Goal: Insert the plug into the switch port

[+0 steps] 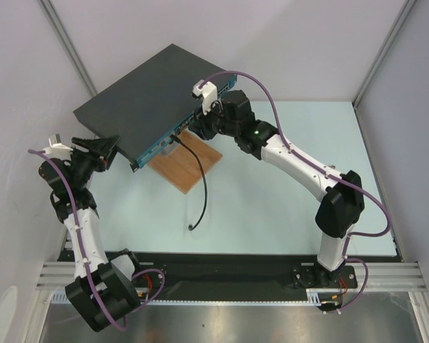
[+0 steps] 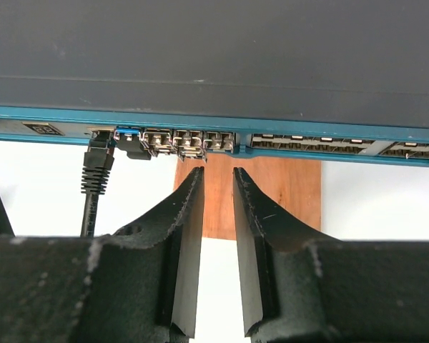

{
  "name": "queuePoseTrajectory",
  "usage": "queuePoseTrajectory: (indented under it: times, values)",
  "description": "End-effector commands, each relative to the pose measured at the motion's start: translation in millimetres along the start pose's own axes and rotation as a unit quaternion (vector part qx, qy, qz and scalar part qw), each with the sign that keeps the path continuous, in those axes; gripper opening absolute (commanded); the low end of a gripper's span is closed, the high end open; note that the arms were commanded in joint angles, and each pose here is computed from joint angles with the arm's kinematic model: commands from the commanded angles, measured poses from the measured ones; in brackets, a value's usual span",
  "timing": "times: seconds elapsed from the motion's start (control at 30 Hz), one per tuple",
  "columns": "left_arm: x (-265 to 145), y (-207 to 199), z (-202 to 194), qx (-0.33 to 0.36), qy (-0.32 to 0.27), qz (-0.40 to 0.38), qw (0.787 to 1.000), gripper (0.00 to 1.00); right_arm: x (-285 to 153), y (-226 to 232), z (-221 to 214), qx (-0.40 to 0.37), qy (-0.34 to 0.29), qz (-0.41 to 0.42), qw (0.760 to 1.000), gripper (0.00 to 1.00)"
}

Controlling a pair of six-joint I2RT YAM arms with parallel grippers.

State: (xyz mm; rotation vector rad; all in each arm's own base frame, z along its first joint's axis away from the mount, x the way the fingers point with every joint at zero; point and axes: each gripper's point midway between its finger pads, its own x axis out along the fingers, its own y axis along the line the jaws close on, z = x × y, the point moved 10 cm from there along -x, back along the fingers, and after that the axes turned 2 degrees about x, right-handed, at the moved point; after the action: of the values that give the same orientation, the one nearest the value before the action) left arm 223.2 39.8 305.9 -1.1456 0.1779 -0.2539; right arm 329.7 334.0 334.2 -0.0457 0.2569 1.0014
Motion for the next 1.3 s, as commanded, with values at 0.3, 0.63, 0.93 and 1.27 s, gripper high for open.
queuePoseTrajectory:
  times: [0.3, 0.63, 0.93, 1.27]
  values:
    - [4, -20, 6, 0.07, -0.002, -0.04, 0.997, 0.0, 2, 3, 24, -0.006, -0.037, 0.002, 0.999, 0.27]
    - [3, -19, 4, 0.07, 0.0, -0.039, 0.997, 0.0, 14, 4, 26, 0.006, -0.042, 0.002, 0.999, 0.27]
    - [3, -18, 4, 0.069, -0.002, -0.038, 0.997, 0.0, 17, 15, 12, 0.001, -0.03, -0.022, 0.999, 0.31]
    - [2, -13, 1, 0.062, -0.001, -0.036, 0.997, 0.0, 28, 16, 8, 0.055, -0.085, -0.085, 0.991, 0.36]
